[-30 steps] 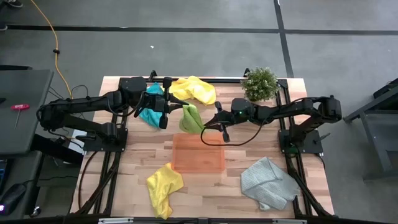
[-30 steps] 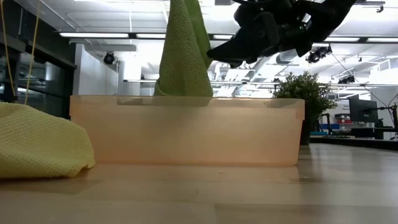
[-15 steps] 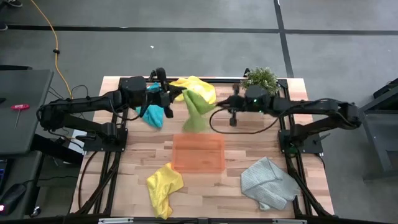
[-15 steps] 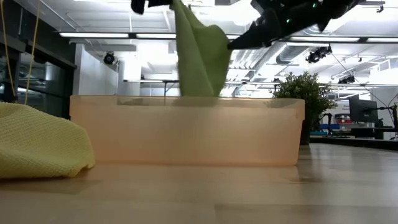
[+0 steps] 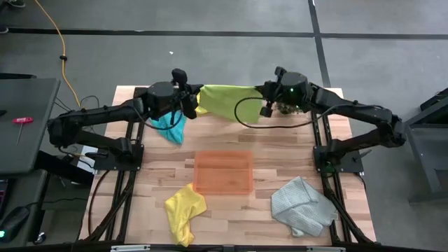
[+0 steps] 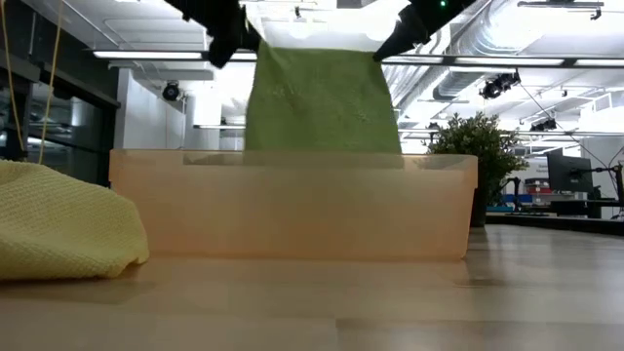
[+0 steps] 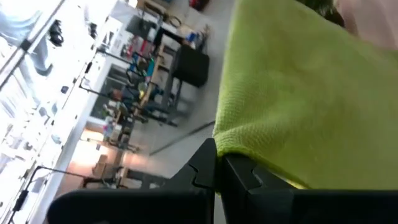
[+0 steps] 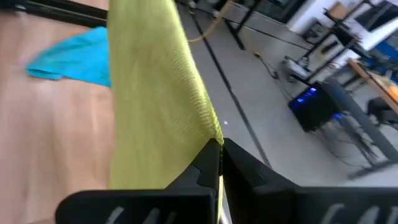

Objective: Fold microfiber towels
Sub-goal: Fold the green towel

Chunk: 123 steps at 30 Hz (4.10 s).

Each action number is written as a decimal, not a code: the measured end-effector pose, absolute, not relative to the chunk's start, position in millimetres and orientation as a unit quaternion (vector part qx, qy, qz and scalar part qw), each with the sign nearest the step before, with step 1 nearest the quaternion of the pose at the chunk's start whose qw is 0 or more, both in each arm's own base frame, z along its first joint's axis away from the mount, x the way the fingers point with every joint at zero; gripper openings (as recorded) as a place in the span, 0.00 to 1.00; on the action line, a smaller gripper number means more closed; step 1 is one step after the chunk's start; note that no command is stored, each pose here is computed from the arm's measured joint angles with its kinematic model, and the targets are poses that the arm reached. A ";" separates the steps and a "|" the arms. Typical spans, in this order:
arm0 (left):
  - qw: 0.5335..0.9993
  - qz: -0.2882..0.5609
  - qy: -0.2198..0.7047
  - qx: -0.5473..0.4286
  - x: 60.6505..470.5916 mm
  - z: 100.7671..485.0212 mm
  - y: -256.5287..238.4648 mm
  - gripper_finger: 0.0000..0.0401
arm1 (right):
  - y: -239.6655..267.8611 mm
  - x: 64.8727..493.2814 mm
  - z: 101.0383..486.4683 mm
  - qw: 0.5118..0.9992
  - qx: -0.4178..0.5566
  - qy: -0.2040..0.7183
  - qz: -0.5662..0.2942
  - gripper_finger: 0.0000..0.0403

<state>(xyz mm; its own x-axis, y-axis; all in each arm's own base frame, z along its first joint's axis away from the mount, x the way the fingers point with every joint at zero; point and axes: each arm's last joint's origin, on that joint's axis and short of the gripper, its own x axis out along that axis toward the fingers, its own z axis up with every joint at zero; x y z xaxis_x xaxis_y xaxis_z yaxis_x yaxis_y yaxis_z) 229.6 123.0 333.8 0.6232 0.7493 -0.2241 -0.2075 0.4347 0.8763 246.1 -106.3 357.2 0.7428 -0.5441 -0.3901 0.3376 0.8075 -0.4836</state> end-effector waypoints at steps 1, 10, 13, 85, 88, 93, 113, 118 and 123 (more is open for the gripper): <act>0.781 0.304 0.320 0.442 231.5 331.0 125.8 0.00 | -108.5 245.7 358.7 0.911 -0.198 0.266 -0.246 0.00; 0.694 0.371 0.352 0.507 245.5 326.7 172.1 0.00 | -141.7 231.6 366.9 0.884 -0.229 0.256 -0.316 0.00; 0.671 0.391 0.360 0.517 246.4 341.2 188.5 0.00 | -152.9 226.7 373.4 0.873 -0.249 0.238 -0.346 0.00; 0.837 0.251 0.474 0.107 274.0 218.0 70.1 0.00 | -58.9 243.2 224.5 0.873 0.018 0.475 -0.108 0.00; 0.837 0.275 0.462 0.108 271.1 222.1 87.4 0.00 | -69.9 241.7 225.5 0.872 0.027 0.467 -0.145 0.00; 0.840 0.277 0.460 0.070 268.0 213.1 123.3 0.00 | -88.5 244.4 220.4 0.864 0.042 0.456 -0.211 0.00; 0.821 0.295 0.487 0.039 274.1 153.2 184.1 0.00 | -139.3 258.9 166.2 0.799 0.059 0.486 -0.349 0.00; 0.805 0.317 0.499 0.059 274.4 145.7 187.2 0.00 | -141.2 256.7 165.8 0.789 0.051 0.486 -0.371 0.00; 0.799 0.340 0.489 0.082 276.6 148.6 189.7 0.02 | -142.5 258.1 166.8 0.793 0.050 0.476 -0.379 0.00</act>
<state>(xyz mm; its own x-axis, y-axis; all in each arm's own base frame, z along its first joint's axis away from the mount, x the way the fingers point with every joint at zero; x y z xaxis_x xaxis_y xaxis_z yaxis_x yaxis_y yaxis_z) 276.6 189.7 148.6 0.2912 0.6239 -0.7252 -0.4632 0.7552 0.4638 258.1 -142.5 166.8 0.2612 -0.5527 -0.7914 0.6474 0.7084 -0.2812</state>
